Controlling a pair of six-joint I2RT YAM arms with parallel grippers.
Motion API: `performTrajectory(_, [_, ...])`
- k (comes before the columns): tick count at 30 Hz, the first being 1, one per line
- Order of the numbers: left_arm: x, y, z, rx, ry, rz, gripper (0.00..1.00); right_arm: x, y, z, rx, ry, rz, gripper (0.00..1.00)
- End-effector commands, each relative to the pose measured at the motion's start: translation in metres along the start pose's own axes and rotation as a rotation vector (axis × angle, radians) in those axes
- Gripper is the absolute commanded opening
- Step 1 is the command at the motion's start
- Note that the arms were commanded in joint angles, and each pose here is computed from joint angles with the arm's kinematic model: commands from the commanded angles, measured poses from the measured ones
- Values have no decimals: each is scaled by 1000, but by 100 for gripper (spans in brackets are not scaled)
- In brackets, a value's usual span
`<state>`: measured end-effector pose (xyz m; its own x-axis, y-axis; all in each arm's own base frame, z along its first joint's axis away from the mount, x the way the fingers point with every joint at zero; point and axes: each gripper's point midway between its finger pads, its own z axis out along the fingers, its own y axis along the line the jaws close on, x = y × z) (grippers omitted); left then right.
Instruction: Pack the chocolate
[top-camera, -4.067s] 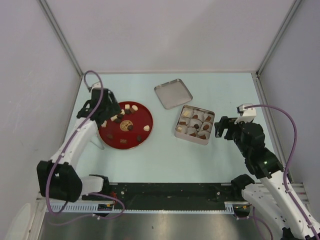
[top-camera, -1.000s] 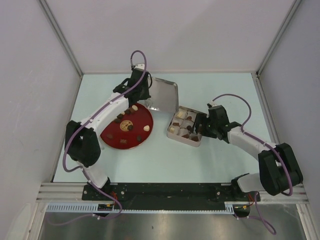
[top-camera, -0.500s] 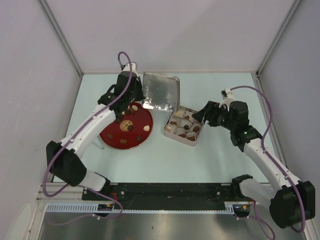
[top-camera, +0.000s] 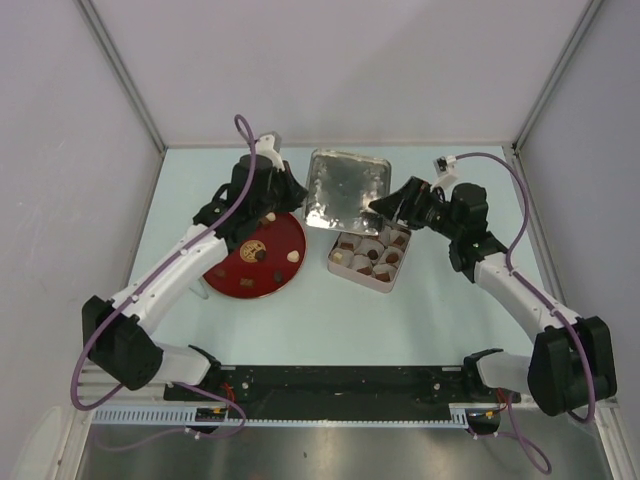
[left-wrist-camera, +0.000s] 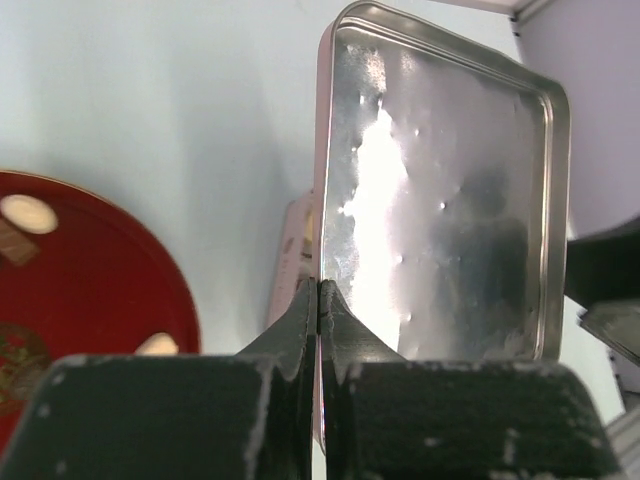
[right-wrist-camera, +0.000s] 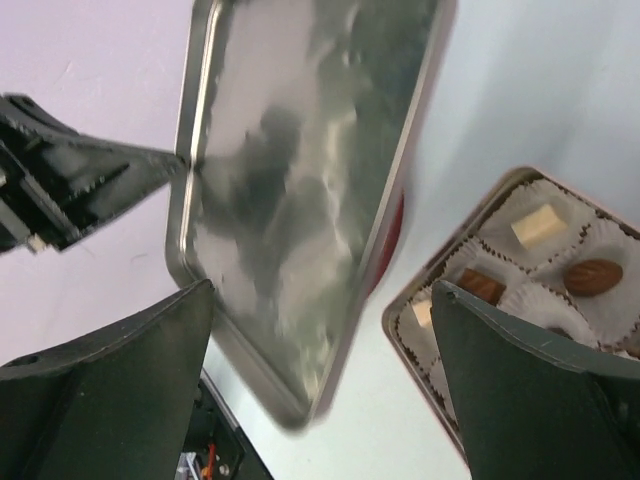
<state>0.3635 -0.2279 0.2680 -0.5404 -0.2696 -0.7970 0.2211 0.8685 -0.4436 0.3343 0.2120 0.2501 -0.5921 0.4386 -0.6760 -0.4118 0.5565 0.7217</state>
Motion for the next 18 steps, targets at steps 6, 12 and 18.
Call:
performTrajectory(6, [-20, -54, -13, 212, -91, -63, 0, -35, 29, 19, -115, -59, -22, 76])
performTrajectory(12, [-15, -61, -4, 246, -86, -60, 6, -36, 33, 15, -120, -48, -39, 33])
performTrajectory(18, [-15, -64, -2, 260, -82, -44, 27, -46, 32, 4, -43, -60, -142, 5])
